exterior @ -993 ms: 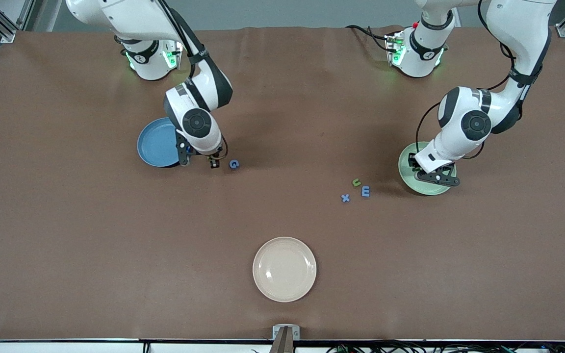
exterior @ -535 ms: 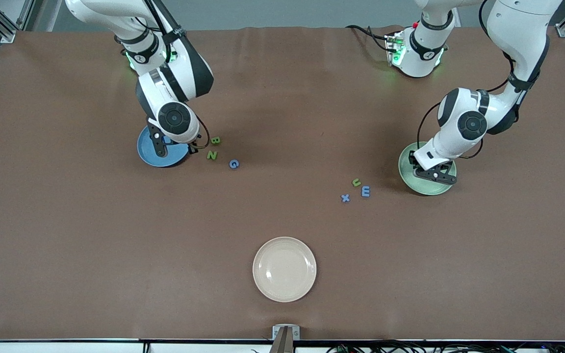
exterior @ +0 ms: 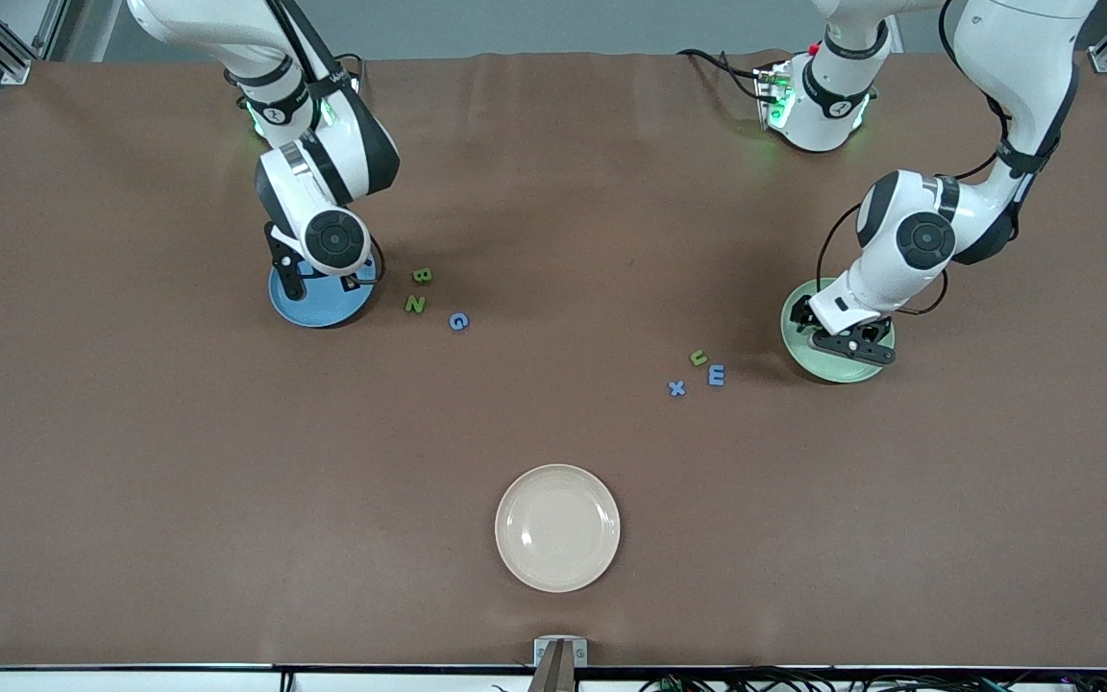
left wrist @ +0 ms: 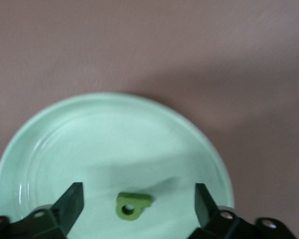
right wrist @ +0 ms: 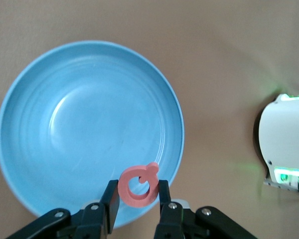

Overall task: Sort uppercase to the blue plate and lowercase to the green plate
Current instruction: 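Drop the Q in the blue plate while the left gripper grasps the E, then carry the E onto the green plate while the right gripper grasps the c, then drop the c in the blue plate while the left gripper grasps the u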

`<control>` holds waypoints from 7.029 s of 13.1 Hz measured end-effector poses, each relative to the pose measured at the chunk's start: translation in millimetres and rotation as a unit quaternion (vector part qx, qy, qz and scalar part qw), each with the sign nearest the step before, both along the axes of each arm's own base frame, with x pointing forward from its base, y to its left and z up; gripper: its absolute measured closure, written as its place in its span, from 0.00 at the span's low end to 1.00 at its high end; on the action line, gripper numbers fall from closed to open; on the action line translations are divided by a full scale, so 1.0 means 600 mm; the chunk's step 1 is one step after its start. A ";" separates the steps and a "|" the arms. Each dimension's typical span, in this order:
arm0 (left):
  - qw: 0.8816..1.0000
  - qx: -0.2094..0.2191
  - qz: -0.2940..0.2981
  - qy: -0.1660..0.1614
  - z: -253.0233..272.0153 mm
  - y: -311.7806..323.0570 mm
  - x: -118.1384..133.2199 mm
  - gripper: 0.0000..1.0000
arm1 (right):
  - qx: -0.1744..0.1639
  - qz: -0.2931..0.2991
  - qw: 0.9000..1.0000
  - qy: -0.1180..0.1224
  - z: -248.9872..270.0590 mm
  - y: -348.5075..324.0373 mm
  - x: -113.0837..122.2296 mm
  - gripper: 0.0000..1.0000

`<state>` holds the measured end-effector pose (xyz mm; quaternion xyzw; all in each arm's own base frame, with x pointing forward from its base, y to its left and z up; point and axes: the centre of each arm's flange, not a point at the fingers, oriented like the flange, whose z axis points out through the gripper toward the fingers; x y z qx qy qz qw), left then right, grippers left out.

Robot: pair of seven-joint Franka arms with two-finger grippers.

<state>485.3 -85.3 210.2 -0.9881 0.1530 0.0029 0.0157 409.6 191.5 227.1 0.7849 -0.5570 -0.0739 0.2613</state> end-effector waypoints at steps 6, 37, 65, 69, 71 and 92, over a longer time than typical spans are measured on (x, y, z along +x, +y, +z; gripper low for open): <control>0.995 -0.003 0.101 -0.012 0.103 -0.162 0.037 0.00 | 0.037 0.013 0.998 -0.048 -0.001 -0.006 0.026 0.51; 0.981 -0.008 0.192 -0.001 -0.054 -0.289 0.107 0.52 | 0.147 -0.051 0.970 -0.188 -0.074 0.250 0.086 0.05; 0.997 0.044 0.043 0.044 -0.009 0.101 0.010 0.73 | 0.014 0.061 0.998 -0.017 0.003 0.115 0.042 0.63; 0.998 0.037 0.035 0.043 -0.021 0.100 0.005 0.73 | -0.039 0.100 0.994 0.014 -0.037 0.036 0.002 0.63; 0.998 0.038 0.032 0.043 -0.026 0.104 0.004 0.73 | -0.051 0.106 0.993 0.025 -0.043 0.014 -0.006 0.63; 0.956 -0.013 0.293 -0.020 0.027 -0.296 0.061 0.00 | 0.146 0.168 0.973 -0.055 0.099 0.067 0.077 0.00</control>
